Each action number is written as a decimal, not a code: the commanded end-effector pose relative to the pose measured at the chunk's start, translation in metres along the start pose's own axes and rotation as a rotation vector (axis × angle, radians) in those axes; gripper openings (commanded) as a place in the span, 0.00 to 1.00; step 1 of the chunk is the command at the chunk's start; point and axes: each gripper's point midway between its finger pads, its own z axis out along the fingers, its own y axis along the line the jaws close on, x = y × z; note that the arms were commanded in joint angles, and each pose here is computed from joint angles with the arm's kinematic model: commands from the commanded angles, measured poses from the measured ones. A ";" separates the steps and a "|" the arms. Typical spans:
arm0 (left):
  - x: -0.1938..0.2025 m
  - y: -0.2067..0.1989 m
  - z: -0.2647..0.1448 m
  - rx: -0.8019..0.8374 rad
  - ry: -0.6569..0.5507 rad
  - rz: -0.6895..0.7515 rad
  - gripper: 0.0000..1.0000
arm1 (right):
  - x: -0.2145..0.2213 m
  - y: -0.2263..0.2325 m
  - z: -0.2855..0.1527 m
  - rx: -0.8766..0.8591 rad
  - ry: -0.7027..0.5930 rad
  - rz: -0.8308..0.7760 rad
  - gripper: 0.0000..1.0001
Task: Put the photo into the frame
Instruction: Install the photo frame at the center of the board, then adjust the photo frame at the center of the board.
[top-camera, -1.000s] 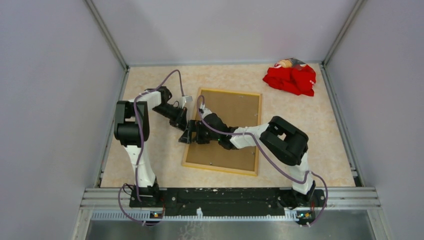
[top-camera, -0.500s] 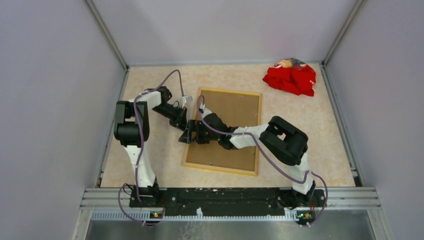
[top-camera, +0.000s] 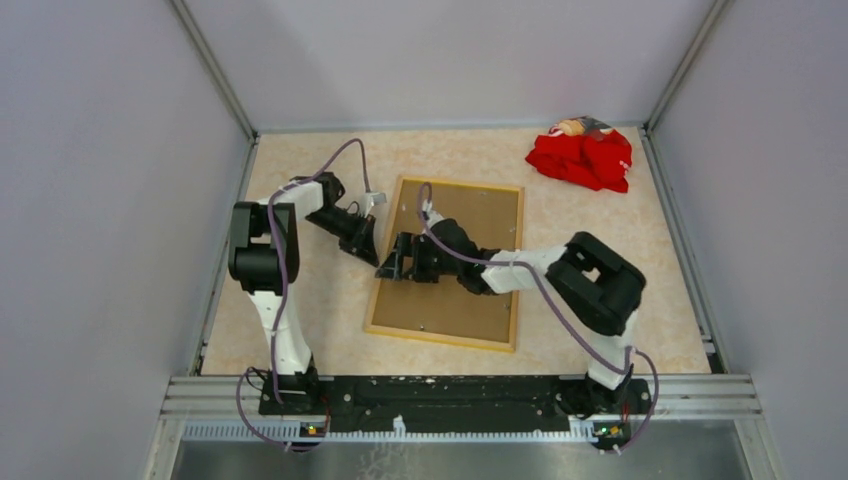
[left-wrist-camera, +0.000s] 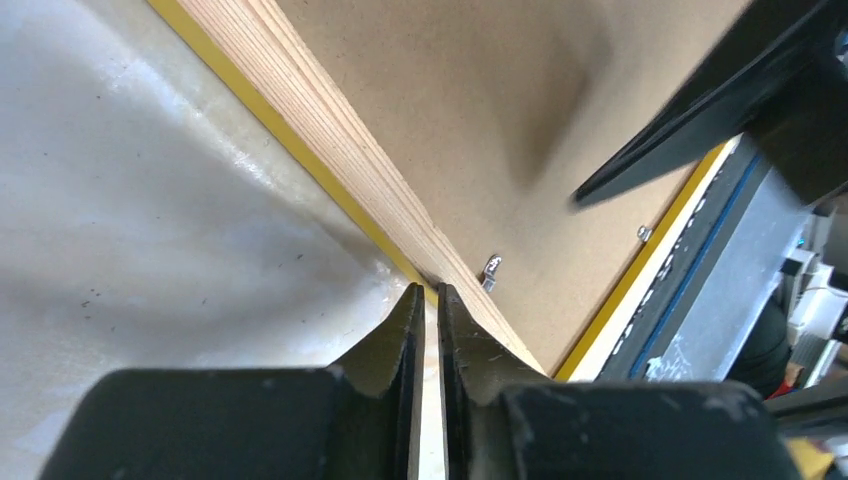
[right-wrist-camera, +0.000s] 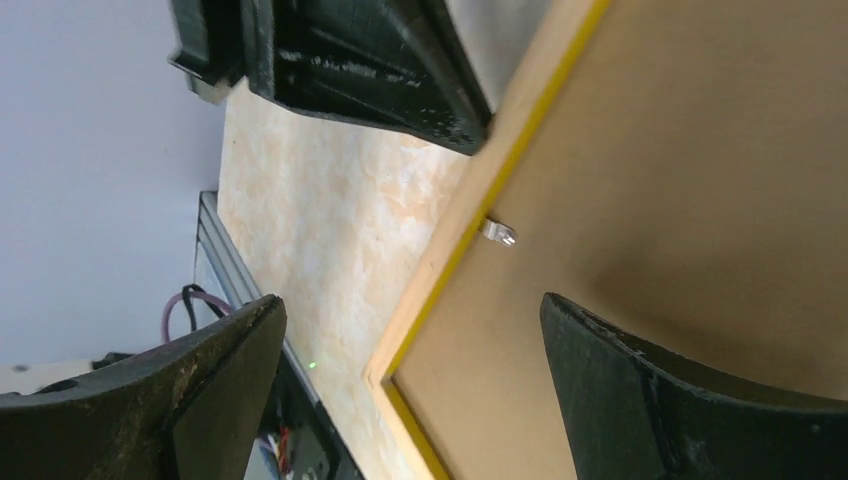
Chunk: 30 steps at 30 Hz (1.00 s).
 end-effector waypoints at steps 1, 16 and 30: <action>-0.013 0.003 -0.025 -0.084 -0.014 0.129 0.17 | -0.072 0.036 -0.069 -0.044 -0.136 -0.074 0.99; 0.042 0.004 -0.012 -0.233 0.158 0.293 0.21 | -0.163 -0.207 -0.251 0.690 -0.398 0.146 0.99; 0.067 -0.036 0.031 -0.199 0.272 0.415 0.19 | -0.180 -0.227 -0.165 0.502 -0.270 0.236 0.97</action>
